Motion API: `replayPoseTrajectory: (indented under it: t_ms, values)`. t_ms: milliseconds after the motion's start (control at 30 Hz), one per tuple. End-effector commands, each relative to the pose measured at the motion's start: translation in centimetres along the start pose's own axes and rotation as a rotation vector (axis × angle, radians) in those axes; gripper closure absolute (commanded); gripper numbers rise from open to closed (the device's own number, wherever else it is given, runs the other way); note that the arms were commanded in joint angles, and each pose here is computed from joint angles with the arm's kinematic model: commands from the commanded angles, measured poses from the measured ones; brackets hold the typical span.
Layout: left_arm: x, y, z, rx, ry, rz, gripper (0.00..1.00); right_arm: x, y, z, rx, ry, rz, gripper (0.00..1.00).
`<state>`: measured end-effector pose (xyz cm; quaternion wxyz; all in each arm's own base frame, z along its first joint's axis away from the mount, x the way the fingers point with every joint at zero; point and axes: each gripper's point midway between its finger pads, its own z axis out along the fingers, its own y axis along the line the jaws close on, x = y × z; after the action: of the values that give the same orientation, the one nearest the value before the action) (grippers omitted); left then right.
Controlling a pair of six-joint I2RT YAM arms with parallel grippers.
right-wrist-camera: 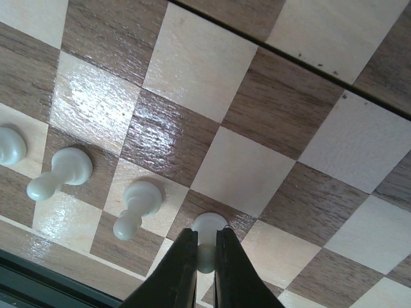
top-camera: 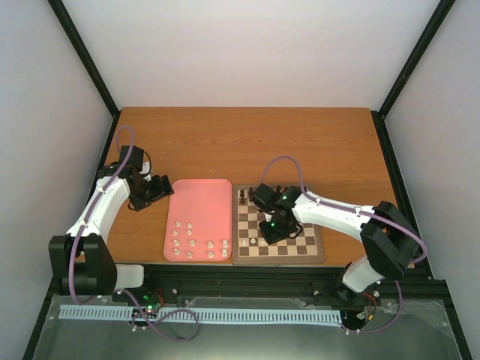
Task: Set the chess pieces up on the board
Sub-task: Place the chess piece on the chessboard.
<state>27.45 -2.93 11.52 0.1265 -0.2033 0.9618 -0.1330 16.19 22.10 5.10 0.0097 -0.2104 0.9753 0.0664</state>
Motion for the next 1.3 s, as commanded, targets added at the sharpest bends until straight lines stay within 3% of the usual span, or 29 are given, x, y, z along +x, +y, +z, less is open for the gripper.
replayPoseTrajectory:
  t_ms: [0, 600, 900, 1267]
  values:
    - [-0.9, -0.5, -0.5, 0.015, -0.026, -0.003, 0.00, -0.8, -0.2, 0.3, 0.024, -0.011, -0.003, 0.95]
    - [-0.9, -0.6, -0.7, 0.020, -0.032, -0.003, 0.00, -1.1, -0.3, -1.6, 0.025, -0.058, 0.010, 0.78]
    - [-0.7, -0.5, -0.8, 0.018, -0.036, 0.000, 0.00, -2.4, 0.1, -4.4, 0.029, -0.120, 0.008, 0.56]
    - [-0.6, -0.6, -1.0, 0.027, -0.038, -0.002, 0.00, -6.8, 2.9, -7.8, -0.015, -0.190, -0.065, 0.48]
